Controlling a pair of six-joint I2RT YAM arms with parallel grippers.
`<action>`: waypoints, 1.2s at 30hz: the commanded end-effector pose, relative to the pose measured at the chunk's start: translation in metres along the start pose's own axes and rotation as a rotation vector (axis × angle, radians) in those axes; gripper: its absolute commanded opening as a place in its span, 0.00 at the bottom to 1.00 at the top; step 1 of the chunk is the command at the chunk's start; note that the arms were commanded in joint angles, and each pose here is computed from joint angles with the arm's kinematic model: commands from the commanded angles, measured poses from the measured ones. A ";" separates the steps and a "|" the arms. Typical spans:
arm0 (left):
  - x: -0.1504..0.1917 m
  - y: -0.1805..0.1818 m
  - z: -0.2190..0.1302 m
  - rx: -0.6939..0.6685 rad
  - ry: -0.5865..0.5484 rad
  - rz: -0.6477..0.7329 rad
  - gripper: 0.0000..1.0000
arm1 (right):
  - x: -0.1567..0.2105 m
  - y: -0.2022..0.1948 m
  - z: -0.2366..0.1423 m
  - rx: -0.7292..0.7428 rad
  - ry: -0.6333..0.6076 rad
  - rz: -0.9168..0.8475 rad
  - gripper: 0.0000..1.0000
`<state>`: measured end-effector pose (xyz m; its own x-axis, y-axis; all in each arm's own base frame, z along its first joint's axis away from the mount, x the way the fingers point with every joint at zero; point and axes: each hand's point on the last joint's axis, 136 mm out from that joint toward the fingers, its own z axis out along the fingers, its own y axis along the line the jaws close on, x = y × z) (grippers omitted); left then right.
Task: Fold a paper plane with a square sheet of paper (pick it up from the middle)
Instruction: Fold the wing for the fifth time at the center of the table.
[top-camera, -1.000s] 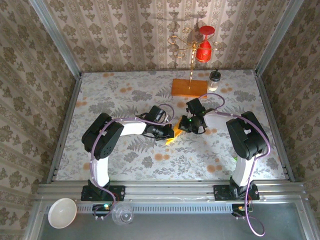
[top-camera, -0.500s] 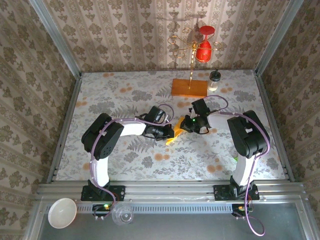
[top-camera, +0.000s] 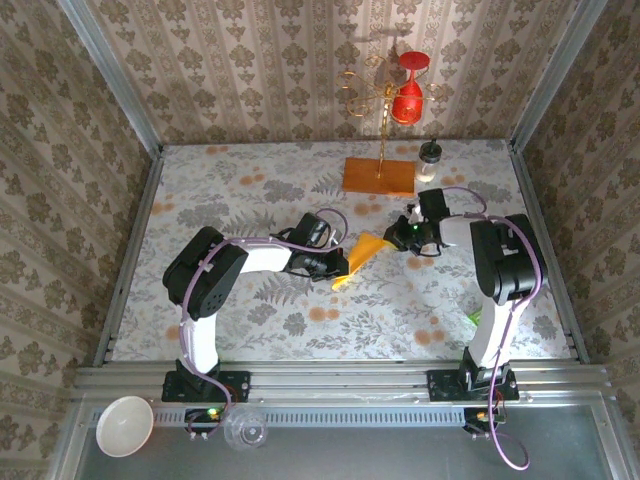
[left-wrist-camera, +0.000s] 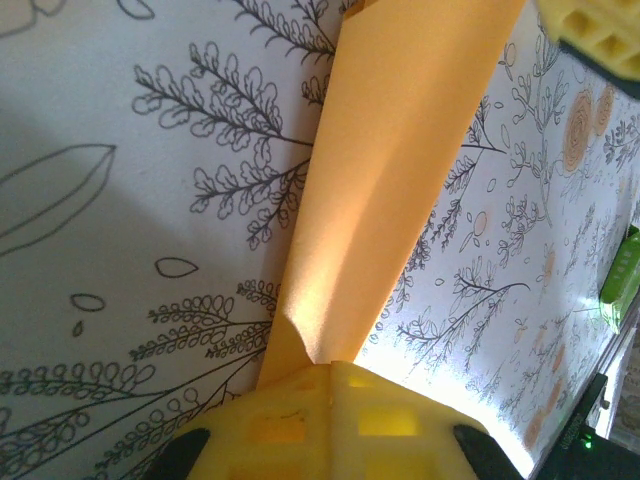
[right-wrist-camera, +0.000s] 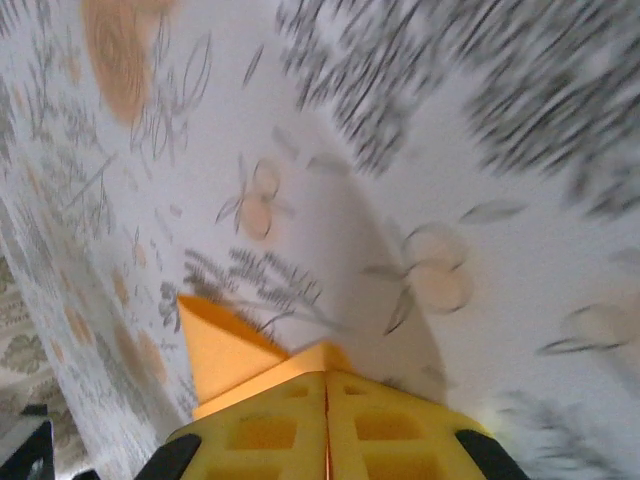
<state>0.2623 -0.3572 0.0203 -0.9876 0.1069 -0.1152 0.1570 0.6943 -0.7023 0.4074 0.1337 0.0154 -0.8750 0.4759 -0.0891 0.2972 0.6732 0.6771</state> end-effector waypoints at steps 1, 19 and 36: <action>0.040 0.043 0.002 -0.143 0.121 -0.116 0.01 | -0.026 -0.019 -0.011 0.105 -0.098 -0.018 0.11; 0.029 0.030 0.000 -0.119 0.102 -0.091 0.01 | 0.081 0.057 0.012 0.012 0.038 -0.184 0.12; 0.002 -0.023 -0.014 0.017 0.050 0.048 0.08 | 0.102 0.007 0.038 0.169 0.151 -0.140 0.10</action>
<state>0.2569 -0.3562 0.0263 -0.9880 0.1279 -0.0864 0.1517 0.6998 -0.6981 0.3527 0.2235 0.0143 -0.9453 0.3006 -0.1269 0.1607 0.7674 0.6208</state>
